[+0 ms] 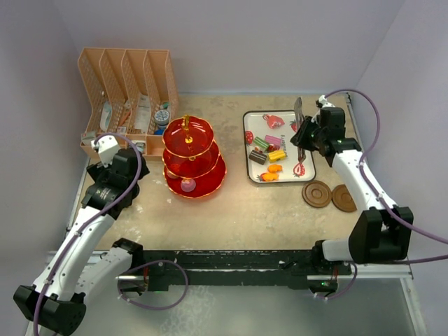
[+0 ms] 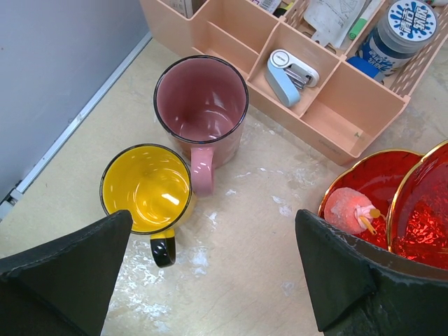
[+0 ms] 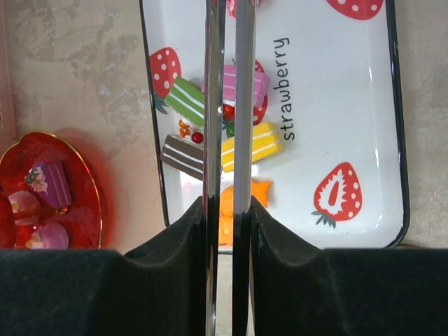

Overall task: Serve the afternoon tea
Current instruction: Pick up the desert from the tray.

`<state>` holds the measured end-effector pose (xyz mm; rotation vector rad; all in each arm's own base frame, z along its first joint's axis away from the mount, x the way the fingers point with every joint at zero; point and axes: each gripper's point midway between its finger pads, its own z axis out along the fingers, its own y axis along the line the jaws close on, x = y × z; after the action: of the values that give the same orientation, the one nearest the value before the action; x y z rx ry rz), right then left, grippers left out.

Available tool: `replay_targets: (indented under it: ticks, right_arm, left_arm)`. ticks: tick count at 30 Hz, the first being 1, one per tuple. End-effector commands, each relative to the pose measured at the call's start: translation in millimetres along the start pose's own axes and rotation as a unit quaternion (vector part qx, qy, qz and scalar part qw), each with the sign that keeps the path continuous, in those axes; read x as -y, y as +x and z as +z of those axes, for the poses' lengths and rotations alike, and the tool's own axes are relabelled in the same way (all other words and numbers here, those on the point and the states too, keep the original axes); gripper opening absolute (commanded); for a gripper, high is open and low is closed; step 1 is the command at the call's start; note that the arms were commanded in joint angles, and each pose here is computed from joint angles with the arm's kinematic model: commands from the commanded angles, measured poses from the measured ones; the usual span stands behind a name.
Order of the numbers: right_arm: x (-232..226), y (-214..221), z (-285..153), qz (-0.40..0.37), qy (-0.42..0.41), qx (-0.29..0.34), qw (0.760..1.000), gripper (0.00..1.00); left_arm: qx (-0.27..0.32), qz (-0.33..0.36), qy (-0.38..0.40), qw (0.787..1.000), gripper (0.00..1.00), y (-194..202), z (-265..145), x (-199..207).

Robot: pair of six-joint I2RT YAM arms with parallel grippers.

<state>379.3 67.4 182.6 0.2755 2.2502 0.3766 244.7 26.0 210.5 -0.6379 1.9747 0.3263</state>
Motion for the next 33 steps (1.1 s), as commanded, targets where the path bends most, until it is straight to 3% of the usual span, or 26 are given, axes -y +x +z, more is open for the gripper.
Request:
replay_targets:
  ticks: [1, 10, 21, 33]
  right_arm:
    - [-14, -33, -4, -0.021, -0.032, 0.035, 0.999, 0.29]
    - [-20, -2, 46, -0.024, -0.079, -0.056, 0.995, 0.31]
    - [-3, -8, 89, -0.023, -0.034, -0.071, 0.997, 0.31]
    - [10, 15, 111, -0.038, -0.017, -0.12, 0.992, 0.29]
  left_arm:
    - [0.02, -0.025, 0.011, 0.999, 0.98, -16, -6, 4]
    - [0.018, -0.024, 0.022, 0.999, 0.97, -15, -7, 7]
    - [0.016, -0.023, 0.024, 0.999, 0.97, -14, -6, 8]
    - [0.013, -0.019, 0.023, 0.999, 0.97, -12, -5, 9]
